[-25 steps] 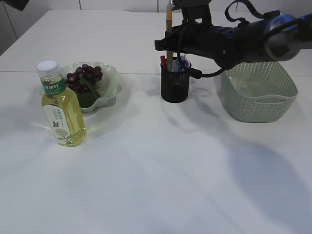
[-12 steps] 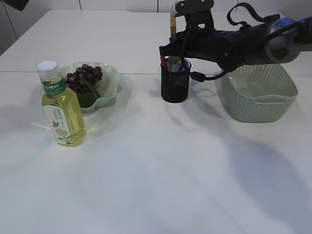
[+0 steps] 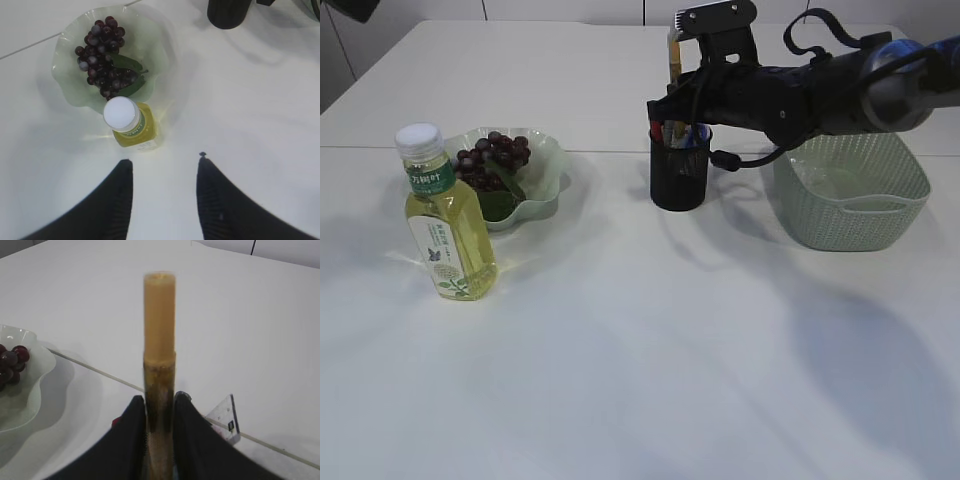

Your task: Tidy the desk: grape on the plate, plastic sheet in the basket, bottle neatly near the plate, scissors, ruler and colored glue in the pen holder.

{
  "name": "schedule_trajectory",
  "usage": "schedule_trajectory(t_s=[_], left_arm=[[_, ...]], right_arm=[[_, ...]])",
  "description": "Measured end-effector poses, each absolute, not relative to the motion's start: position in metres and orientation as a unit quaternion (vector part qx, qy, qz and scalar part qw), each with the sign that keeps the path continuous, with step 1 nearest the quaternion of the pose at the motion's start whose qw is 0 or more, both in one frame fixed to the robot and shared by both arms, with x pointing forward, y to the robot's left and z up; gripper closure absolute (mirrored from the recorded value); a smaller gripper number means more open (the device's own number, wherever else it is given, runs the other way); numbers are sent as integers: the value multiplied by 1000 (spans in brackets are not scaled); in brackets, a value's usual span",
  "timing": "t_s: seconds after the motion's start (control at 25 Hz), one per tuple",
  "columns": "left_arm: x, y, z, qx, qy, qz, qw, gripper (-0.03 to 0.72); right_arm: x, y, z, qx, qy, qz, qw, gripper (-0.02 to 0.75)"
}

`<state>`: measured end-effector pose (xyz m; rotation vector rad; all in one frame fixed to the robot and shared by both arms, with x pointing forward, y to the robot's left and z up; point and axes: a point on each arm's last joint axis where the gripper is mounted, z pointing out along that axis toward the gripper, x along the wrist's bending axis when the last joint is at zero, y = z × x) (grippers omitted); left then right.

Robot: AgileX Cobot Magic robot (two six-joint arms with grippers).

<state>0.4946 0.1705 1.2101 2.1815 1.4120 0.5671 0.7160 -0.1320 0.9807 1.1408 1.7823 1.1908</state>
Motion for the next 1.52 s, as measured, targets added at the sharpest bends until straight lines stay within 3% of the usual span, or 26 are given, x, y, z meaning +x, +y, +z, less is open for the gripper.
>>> schedule_trajectory(t_s=[0.2, 0.52, 1.0, 1.28, 1.52], left_arm=[[495, 170, 1210, 796, 516, 207, 239, 379], [495, 170, 1210, 796, 516, 207, 239, 379], [497, 175, 1211, 795, 514, 231, 226, 371], [499, 174, 1213, 790, 513, 239, 236, 248], [498, 174, 1212, 786, 521, 235, 235, 218]], right_arm=[[716, -132, 981, 441, 688, 459, 349, 482], [719, -133, 990, 461, 700, 433, 332, 460], [681, -142, 1116, 566, 735, 323, 189, 457], [652, -144, 1179, 564, 744, 328, 141, 344], [640, -147, 1208, 554, 738, 356, 150, 330]])
